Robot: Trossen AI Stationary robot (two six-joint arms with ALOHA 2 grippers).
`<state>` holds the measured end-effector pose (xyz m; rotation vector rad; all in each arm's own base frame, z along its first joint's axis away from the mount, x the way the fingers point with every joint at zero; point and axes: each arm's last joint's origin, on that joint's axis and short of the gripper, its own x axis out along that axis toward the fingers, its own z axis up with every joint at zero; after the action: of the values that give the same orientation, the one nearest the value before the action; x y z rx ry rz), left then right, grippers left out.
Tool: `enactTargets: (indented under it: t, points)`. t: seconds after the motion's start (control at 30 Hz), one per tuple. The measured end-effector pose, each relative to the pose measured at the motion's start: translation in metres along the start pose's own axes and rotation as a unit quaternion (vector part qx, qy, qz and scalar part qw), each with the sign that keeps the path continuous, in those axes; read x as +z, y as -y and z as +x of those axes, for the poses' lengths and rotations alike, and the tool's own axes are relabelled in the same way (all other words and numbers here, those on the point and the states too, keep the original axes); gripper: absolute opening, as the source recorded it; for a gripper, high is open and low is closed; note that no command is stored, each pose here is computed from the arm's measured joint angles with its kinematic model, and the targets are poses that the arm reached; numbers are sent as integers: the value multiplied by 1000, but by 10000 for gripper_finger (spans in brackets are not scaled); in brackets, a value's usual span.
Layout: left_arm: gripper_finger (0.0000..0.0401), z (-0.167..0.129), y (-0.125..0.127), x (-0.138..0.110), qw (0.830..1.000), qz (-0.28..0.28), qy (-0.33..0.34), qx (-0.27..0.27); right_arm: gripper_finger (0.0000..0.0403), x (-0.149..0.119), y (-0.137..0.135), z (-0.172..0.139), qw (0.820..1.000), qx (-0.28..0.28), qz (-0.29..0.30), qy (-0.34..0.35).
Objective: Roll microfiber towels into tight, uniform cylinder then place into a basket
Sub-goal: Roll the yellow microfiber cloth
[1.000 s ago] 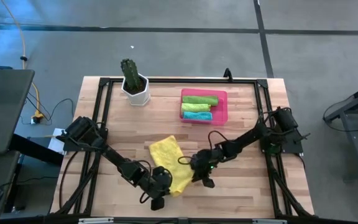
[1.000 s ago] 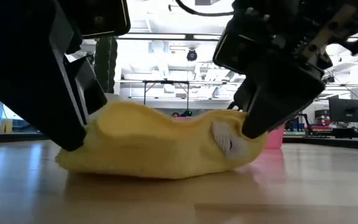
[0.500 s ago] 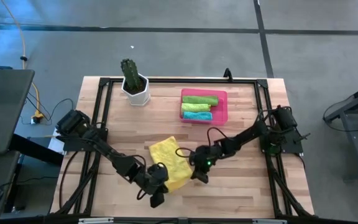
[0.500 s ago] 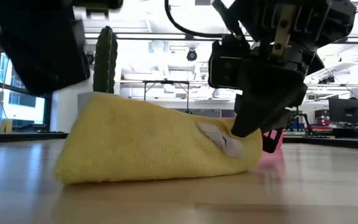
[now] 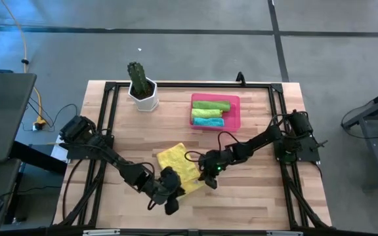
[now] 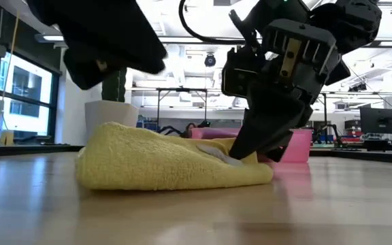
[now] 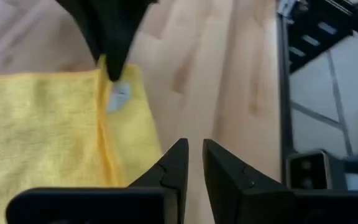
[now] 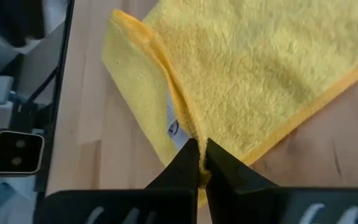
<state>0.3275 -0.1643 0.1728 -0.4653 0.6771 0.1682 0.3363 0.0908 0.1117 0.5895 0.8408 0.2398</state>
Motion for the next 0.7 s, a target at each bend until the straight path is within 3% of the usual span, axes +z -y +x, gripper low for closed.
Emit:
enactTargets:
  t: [0.23,0.53,0.7]
  points:
    - [39,17,-13,-4,999,6,-6,40,0,-3,-4,1,999,2,-44,-4]
    - [39,43,-20,-25,998,-17,-55,34,0,-9,-10,3,997,-3,-81,-12]
    - [39,49,-22,-35,996,-30,-72,38,21,-9,-9,3,989,-6,-144,-8]
